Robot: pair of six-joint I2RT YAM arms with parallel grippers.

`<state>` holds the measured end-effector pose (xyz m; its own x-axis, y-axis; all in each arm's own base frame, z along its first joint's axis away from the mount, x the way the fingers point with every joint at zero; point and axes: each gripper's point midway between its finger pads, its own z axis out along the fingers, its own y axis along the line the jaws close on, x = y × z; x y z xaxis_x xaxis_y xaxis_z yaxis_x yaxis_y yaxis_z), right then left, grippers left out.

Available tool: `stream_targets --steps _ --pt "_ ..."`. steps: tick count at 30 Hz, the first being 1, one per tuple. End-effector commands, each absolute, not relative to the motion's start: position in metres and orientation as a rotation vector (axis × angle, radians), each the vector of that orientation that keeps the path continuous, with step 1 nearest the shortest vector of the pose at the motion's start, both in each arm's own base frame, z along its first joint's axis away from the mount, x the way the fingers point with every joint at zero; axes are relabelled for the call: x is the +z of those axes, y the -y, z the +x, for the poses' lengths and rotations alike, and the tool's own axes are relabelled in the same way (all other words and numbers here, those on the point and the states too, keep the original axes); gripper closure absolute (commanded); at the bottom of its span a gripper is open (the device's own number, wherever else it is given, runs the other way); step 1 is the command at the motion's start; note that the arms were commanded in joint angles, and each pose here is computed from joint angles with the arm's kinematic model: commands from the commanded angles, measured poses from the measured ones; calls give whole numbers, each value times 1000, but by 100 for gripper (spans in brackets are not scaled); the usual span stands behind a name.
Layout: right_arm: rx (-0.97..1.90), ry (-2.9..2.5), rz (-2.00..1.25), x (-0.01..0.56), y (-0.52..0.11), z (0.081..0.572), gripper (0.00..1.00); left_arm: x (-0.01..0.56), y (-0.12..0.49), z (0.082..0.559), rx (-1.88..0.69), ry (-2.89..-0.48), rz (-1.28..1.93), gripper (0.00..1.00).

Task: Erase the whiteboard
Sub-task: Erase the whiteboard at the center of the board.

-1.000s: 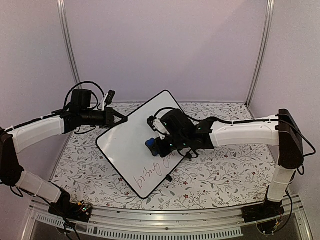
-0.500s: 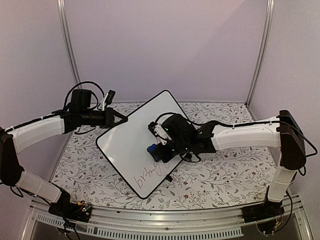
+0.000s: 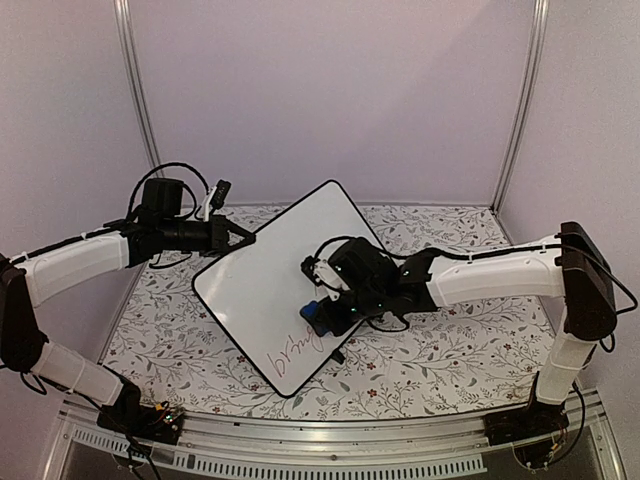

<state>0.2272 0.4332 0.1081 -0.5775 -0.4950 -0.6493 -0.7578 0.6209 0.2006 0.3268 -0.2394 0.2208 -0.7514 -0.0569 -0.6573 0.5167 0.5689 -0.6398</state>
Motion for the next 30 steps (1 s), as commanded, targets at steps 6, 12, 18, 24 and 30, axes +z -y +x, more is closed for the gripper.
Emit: stream_targets --steps 6,12,18,24,30 --pt "520 -2462 -1032 72 -401 206 97 212 244 324 -1152 -2187 400 100" --pt "502 -2426 -1020 92 -402 212 96 212 243 324 -1151 -2188 400 100" --pt "476 -2240 -920 171 -404 240 96 211 244 324 -1155 -2190 399 100" --pt "436 -2153 -813 216 -392 288 96 212 244 324 -1154 -2189 399 100" --pt "448 -2103 -837 225 -414 310 96 213 244 324 -1152 -2184 402 100"
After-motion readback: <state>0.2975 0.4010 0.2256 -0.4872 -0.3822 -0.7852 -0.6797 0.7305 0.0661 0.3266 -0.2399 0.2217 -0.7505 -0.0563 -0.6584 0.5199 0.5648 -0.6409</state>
